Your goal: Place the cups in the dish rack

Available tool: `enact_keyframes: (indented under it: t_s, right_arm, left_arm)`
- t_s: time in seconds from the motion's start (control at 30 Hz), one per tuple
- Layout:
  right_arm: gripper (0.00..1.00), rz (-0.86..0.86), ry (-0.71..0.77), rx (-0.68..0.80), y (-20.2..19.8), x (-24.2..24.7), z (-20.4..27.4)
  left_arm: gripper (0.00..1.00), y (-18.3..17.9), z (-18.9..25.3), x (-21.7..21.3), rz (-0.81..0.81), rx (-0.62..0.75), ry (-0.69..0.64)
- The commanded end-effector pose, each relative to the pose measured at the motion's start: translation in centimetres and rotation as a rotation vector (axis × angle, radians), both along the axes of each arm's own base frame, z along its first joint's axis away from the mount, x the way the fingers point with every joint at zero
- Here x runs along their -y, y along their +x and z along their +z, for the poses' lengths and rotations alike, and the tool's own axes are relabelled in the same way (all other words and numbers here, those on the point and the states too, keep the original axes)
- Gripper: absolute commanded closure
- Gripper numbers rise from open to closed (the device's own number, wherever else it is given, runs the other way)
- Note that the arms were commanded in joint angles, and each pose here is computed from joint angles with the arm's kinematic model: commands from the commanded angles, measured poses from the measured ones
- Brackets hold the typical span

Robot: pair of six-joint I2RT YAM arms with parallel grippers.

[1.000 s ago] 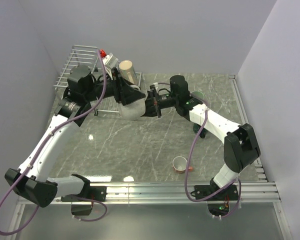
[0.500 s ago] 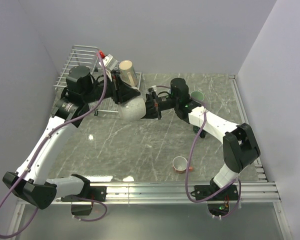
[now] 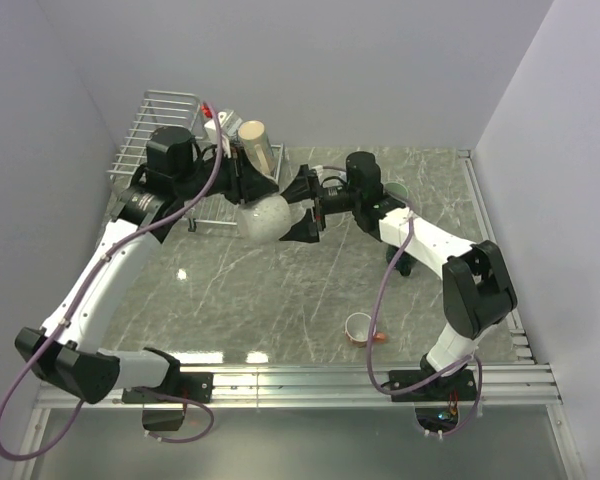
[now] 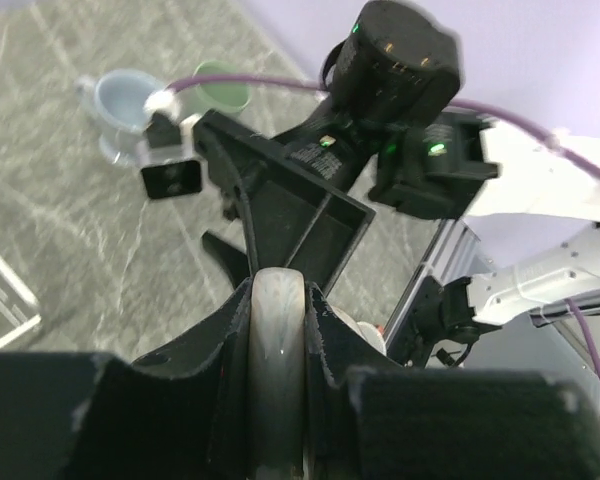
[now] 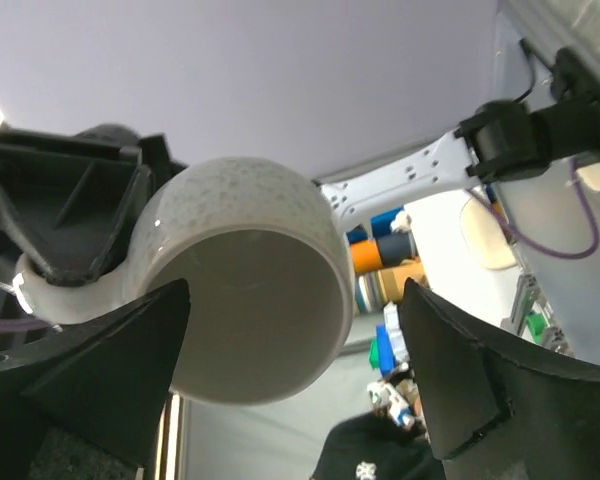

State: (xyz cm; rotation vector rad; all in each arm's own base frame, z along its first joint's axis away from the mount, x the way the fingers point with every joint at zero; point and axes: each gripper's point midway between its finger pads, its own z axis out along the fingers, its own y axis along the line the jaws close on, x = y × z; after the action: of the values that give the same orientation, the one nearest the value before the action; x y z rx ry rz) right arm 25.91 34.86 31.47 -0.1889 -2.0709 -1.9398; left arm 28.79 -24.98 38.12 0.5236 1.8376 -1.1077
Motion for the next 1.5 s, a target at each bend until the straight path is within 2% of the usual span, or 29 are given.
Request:
enact_keyframes:
  t_s: [0.0,0.07,0.1,0.2,0.3,0.43,0.53,0.57,0.6,0.67,0.87,0.93,1.17,1.27,1.47]
  right_arm:
    - [0.04,-0.054,0.011,0.214,0.5,0.5,3.5]
    - [0.04,-0.126,-0.11,0.235,2.3,2.1,1.3]
    - [0.03,-0.16,-0.267,0.231,2.7,3.5,-1.5]
    - [0.03,-0.252,-0.457,0.144,3.5,8.1,-5.8]
    - [0.07,-0.367,-0.499,0.11,4.1,11.6,-7.3]
    - [0.07,-0.398,-0.539,0.128,4.1,13.4,-7.9]
    - [0.08,-0.379,-0.557,0.146,3.8,13.7,-7.9]
    - [0.08,-0.377,-0.554,0.155,3.7,13.6,-7.8]
    - [0.08,-0.377,-0.551,0.157,3.6,13.7,-7.7]
    - [0.08,-0.372,-0.547,0.161,3.4,13.6,-7.7]
    - [0.08,-0.363,-0.547,0.157,3.1,13.7,-8.3]
    - [0.08,-0.359,-0.545,0.156,3.0,13.8,-8.4]
    - [0.09,-0.356,-0.546,0.15,3.1,14.0,-9.0]
    - [0.09,-0.353,-0.547,0.14,3.2,13.9,-9.4]
    - [0.1,-0.344,-0.548,0.128,3.5,13.8,-9.8]
  left_arm:
    - [1.0,0.7,-3.4,-0.3,0.046,-0.139,0.091]
    - [1.0,2.1,-4.6,-0.6,0.091,-0.169,0.132]
    - [1.0,2.3,-5.2,-0.8,0.102,-0.193,0.148]
    - [1.0,4.3,-7.1,-2.0,0.187,-0.264,0.183]
    - [1.0,7.1,-9.4,-3.6,0.296,-0.368,0.191]
    - [1.0,11.0,-12.7,-5.3,0.424,-0.489,0.198]
    - [1.0,13.7,-14.0,-5.7,0.49,-0.543,0.184]
    - [1.0,14.6,-13.3,-5.6,0.507,-0.542,0.162]
    - [1.0,15.7,-14.7,-5.6,0.524,-0.576,0.176]
    - [1.0,17.3,-14.2,-6.6,0.59,-0.59,0.184]
    - [1.0,22.3,-16.4,-9.7,0.771,-0.621,0.261]
    - [1.0,23.0,-18.7,-10.8,0.804,-0.677,0.288]
    - [1.0,24.4,-22.8,-11.5,0.863,-0.796,0.214]
    - [1.0,25.4,-23.7,-10.6,0.847,-0.851,0.107]
    - [1.0,27.6,-25.5,-10.1,0.897,-0.925,0.034]
